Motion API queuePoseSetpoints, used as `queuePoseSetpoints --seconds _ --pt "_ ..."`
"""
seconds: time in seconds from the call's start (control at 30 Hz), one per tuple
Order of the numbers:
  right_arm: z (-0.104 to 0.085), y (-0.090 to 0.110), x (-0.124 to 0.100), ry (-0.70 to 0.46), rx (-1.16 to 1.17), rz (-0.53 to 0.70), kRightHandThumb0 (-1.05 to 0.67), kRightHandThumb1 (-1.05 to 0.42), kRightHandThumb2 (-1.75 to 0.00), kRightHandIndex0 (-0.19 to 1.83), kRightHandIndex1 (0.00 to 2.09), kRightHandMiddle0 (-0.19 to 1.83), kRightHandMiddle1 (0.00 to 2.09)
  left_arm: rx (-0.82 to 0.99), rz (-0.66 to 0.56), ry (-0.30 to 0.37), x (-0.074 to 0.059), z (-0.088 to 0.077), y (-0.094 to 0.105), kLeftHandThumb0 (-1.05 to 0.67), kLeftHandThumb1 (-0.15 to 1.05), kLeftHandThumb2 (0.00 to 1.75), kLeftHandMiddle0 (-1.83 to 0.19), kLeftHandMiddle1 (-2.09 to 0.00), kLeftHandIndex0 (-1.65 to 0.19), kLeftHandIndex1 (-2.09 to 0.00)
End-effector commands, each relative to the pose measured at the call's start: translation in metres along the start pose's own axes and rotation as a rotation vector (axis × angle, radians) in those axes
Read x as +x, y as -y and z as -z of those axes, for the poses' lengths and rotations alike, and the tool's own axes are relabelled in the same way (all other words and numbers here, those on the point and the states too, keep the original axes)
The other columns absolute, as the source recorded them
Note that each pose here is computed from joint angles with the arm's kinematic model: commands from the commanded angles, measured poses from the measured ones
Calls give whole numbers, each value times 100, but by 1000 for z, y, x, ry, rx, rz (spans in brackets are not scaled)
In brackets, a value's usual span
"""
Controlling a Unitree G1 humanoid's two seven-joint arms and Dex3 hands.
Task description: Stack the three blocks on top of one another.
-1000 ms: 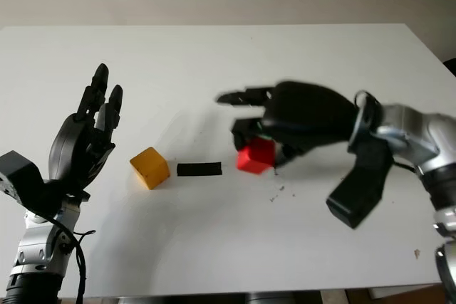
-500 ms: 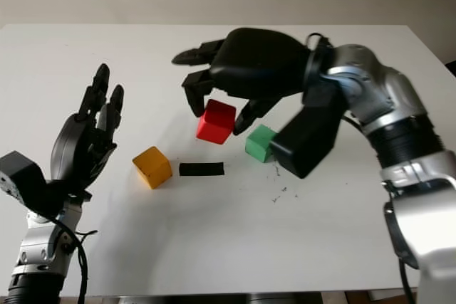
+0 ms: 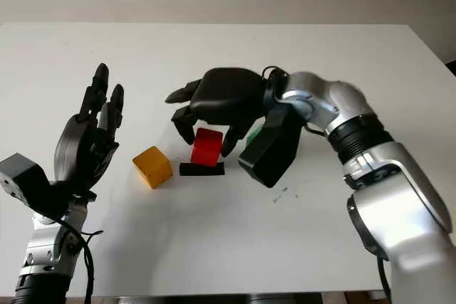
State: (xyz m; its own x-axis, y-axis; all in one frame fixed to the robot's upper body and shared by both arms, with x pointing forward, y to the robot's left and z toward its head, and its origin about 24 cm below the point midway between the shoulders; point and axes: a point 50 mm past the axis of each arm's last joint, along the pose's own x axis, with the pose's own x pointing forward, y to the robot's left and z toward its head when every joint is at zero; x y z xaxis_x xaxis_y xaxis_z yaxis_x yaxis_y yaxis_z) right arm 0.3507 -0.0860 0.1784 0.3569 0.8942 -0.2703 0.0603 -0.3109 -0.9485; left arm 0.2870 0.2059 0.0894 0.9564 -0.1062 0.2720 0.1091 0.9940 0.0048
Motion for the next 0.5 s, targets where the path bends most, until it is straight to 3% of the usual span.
queuePoseSetpoints --seconds 0.0,0.47 --pt "-1 6 4 22 -33 9 -41 -94 -5 27 5 46 124 3 -9 6 -2 0 -2 -78 105 50 15 -5 17 -5" --pt "-8 6 12 74 -124 17 -42 -93 -5 23 4 42 130 2 -9 17 -2 -1 -1 -79 105 49 16 -5 17 -5"
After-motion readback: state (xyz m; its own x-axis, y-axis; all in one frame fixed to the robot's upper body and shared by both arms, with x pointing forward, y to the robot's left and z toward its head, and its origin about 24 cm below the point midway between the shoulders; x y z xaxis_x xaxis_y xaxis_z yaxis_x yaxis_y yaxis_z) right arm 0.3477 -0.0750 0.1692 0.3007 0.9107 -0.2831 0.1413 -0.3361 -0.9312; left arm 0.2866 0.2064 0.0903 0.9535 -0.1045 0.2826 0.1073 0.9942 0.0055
